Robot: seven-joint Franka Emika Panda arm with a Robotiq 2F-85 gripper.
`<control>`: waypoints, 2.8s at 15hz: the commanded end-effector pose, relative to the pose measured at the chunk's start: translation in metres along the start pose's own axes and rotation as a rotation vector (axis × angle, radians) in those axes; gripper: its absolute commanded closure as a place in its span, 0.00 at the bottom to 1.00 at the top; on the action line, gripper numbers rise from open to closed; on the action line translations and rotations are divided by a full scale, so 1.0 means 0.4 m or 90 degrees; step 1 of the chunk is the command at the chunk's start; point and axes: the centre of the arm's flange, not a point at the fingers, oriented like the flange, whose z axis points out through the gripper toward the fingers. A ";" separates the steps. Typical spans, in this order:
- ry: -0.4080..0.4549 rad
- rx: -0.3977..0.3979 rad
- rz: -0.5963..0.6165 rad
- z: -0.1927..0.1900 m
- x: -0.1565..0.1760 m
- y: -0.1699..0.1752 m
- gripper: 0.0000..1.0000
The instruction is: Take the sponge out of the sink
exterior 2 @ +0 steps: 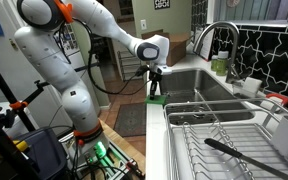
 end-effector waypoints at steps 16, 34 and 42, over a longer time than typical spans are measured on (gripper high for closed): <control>-0.014 0.083 -0.115 -0.001 -0.020 -0.302 0.95; -0.009 0.002 -0.137 -0.005 -0.044 -0.295 0.95; -0.020 -0.092 -0.108 0.025 -0.018 -0.166 0.95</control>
